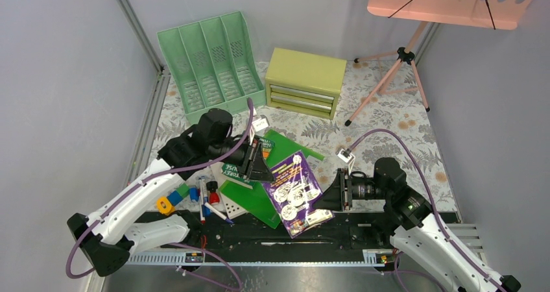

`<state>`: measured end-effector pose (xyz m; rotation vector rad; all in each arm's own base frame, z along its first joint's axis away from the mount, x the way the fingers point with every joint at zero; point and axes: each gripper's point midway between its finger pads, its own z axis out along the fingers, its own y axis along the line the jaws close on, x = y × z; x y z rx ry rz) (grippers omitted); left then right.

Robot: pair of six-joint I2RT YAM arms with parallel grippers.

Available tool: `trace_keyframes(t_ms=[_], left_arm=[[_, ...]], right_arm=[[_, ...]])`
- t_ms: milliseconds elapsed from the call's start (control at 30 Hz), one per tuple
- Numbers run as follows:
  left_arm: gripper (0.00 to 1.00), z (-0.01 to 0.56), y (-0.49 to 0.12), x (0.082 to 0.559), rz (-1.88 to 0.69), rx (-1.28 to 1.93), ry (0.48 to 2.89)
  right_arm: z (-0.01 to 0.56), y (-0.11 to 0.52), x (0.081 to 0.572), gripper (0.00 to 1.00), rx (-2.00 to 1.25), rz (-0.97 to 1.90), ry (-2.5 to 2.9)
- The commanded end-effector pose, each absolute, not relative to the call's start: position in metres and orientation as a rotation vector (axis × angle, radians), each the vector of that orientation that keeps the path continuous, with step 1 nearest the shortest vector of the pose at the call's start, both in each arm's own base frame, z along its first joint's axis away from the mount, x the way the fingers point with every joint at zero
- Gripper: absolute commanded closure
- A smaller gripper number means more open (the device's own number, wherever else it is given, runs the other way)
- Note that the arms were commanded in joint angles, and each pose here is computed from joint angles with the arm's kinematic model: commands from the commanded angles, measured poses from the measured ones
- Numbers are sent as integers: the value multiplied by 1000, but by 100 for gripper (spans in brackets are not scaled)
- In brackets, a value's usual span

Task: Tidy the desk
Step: Pick up the book from the center of the board.

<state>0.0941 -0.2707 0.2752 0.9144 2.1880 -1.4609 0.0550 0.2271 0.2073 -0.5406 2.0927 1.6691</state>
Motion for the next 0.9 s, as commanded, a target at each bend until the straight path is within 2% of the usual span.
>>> trace_keyframes(t_ms=[0, 33, 100, 167, 267, 333, 433, 867], left_arm=[[97, 288, -272, 80, -1560, 962, 2129], [100, 287, -272, 81, -1555, 957, 2134], [100, 285, -273, 86, -1528, 937, 2141], [100, 284, -273, 90, -1507, 918, 2138], [100, 282, -274, 98, -1466, 865, 2138], [100, 279, -274, 104, -1435, 821, 2138], [100, 278, -275, 110, -1429, 772, 2118], [100, 280, -270, 140, -1359, 553, 2091]], right_arm=[[217, 228, 72, 100, -445, 1622, 2056], [217, 228, 72, 100, -442, 1619, 2057], [216, 228, 73, 99, -433, 1615, 2061], [215, 228, 75, 78, -420, 1605, 2062], [215, 227, 78, 38, -403, 1591, 2054], [214, 226, 80, 20, -383, 1570, 2061], [211, 223, 83, 2, -360, 1529, 2077], [198, 208, 91, 0, -284, 1385, 2125]])
